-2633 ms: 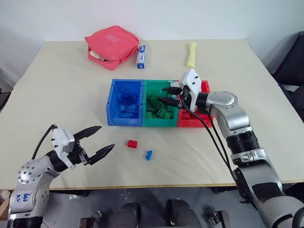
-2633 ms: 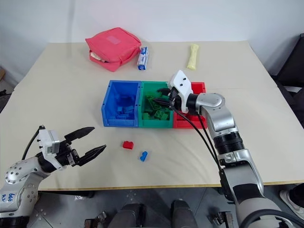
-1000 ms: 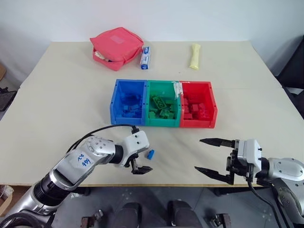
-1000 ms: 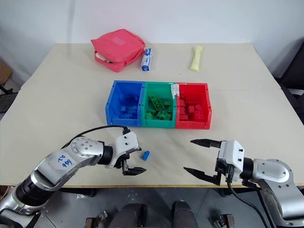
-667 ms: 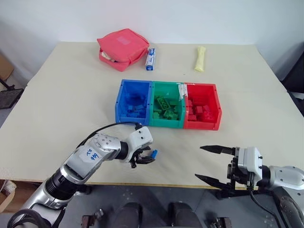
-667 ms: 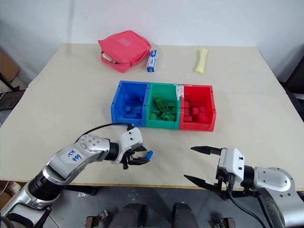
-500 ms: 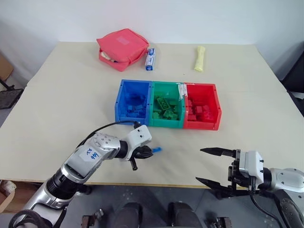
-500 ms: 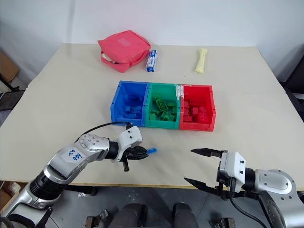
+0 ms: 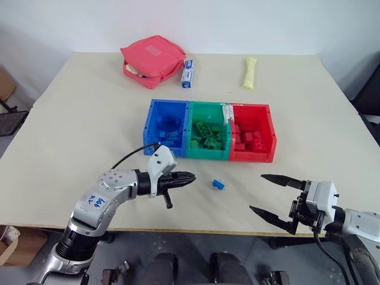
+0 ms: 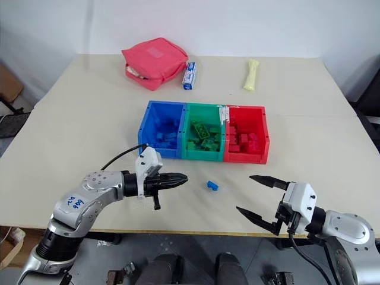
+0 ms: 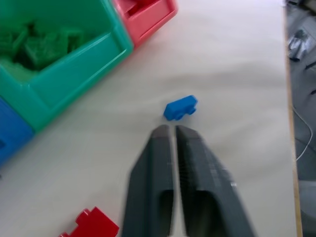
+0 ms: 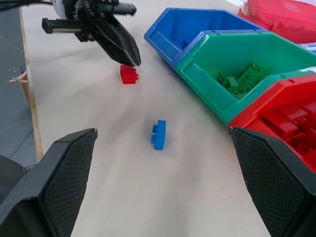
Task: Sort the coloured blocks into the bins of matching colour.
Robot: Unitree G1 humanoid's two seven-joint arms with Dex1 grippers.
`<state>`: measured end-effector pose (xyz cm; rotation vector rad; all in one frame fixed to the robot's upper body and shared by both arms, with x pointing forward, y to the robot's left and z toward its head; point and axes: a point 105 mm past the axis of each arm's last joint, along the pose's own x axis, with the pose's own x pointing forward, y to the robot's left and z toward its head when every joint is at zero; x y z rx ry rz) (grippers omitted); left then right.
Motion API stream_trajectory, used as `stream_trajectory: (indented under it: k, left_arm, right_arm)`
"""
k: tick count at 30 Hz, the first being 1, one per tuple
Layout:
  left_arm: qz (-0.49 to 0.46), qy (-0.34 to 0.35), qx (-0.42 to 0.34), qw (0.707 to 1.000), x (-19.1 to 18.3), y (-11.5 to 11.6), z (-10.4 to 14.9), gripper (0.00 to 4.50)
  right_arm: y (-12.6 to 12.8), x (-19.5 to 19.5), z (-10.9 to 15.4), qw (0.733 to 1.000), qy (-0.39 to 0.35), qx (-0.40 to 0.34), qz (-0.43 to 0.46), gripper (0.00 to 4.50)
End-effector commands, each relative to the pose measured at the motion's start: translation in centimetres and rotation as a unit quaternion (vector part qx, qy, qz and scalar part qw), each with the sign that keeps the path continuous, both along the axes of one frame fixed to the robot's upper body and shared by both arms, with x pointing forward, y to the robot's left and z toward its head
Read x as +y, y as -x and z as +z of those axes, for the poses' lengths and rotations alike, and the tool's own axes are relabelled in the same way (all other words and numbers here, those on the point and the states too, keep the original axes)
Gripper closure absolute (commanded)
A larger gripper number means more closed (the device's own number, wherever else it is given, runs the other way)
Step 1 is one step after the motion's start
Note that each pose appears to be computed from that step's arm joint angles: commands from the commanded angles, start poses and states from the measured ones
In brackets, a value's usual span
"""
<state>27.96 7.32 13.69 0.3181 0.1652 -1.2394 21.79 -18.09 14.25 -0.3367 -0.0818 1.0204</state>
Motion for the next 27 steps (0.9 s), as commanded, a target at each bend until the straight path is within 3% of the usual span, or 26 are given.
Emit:
stream_trajectory:
  k: [1, 10, 15, 18, 27]
  left_arm:
    - [-0.078, -0.031, -0.072, 0.994, -1.8, 0.1, 0.2, 2.99]
    - [-0.177, -0.087, -0.128, 0.972, -5.9, -2.2, -1.7, 0.28]
    - [-0.182, -0.111, -0.129, 0.968, -6.9, -3.6, -2.5, 0.28]
    - [-0.202, -0.116, -0.105, 0.967, -7.0, -3.3, -2.9, 0.86]
    - [-0.217, -0.126, -0.084, 0.964, -6.6, -2.7, -3.5, 3.67]
  right_arm:
    - [0.0, -0.5, 0.6, 1.0, 0.004, -0.005, -0.001, 0.0]
    - [1.3, -1.8, 0.4, 0.999, 0.024, 0.011, -0.024, 0.0]
    - [2.1, -2.1, 0.5, 0.999, 0.025, 0.014, -0.042, 0.0]
    - [2.5, -2.3, 0.5, 0.998, 0.025, 0.016, -0.051, 0.0]
    - [2.5, -2.5, 0.4, 0.998, 0.025, 0.019, -0.059, 0.0]
